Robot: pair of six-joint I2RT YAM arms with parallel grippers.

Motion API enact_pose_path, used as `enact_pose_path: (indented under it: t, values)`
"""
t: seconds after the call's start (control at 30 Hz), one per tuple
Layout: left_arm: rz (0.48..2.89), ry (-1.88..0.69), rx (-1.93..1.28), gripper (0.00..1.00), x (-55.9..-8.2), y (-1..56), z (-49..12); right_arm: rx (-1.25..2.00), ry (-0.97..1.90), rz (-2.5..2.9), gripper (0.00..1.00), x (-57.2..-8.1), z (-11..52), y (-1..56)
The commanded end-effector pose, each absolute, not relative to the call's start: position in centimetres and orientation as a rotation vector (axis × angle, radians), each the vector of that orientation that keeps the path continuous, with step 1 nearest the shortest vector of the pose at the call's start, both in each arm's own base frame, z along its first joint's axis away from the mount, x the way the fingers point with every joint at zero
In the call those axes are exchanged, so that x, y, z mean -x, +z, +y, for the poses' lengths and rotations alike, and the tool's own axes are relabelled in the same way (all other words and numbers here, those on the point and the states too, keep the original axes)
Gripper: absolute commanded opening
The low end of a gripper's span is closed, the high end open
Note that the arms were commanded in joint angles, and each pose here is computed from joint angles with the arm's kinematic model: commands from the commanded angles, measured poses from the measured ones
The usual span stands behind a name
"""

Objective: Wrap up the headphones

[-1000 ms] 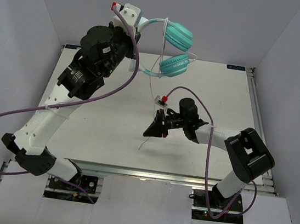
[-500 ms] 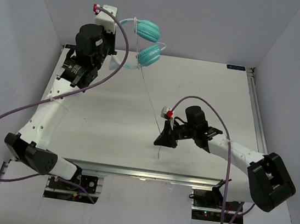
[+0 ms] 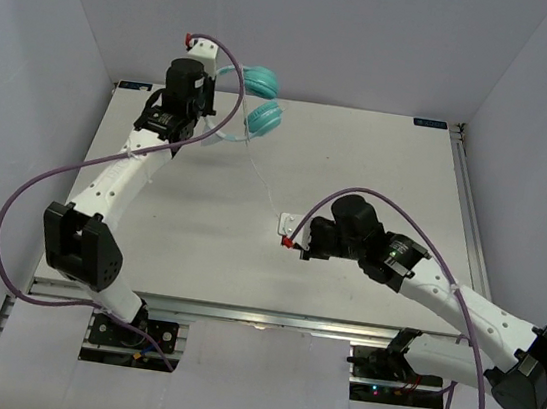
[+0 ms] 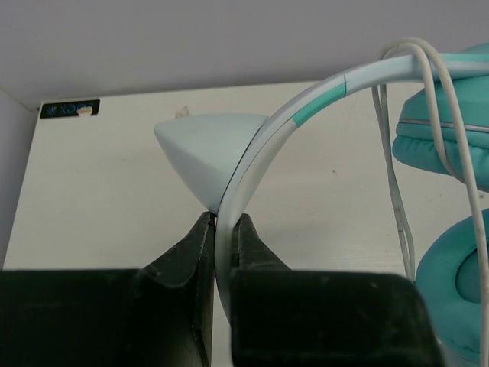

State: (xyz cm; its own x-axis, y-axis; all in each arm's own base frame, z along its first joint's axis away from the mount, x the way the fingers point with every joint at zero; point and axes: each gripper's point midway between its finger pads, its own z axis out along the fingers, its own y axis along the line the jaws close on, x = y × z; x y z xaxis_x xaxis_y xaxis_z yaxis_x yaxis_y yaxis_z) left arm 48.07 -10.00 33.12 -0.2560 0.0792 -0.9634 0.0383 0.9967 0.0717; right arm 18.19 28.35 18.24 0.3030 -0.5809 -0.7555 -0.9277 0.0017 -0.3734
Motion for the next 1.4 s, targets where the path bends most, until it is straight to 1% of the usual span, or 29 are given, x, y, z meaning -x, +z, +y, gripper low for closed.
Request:
enact_pose_path:
  t: [0.0,0.17,0.23,0.33,0.43,0.63,0.93,1.37]
  values:
    - [1.790,0.012,-0.015,0.00,-49.0,32.5,-9.6,1.720,0.046,1.244,0.08,-22.9,26.4,23.1]
    - [1.897,-0.033,-0.045,0.00,-48.8,27.1,-10.8,1.688,-0.179,1.143,0.08,-25.8,26.8,26.9]
    - [1.947,-0.038,-0.067,0.00,-48.2,24.6,-11.1,1.631,-0.233,1.099,0.08,-26.9,27.4,30.0]
    - [2.006,-0.043,-0.107,0.00,-47.3,21.5,-11.6,1.558,-0.267,1.056,0.08,-28.0,28.2,34.0]
    - [2.042,-0.064,-0.136,0.00,-46.3,19.5,-12.5,1.517,-0.270,1.034,0.08,-28.7,29.0,36.3]
    - [2.074,-0.114,-0.196,0.00,-44.3,17.0,-15.0,1.470,-0.271,1.019,0.08,-29.4,29.9,37.9]
    - [2.064,-0.232,-0.315,0.00,-41.2,16.3,-19.9,1.443,-0.267,1.025,0.08,-29.7,30.0,38.4]
    - [1.941,-0.471,-0.494,0.00,-34.2,19.9,-24.9,1.375,-0.166,1.126,0.08,-31.6,27.5,36.0]
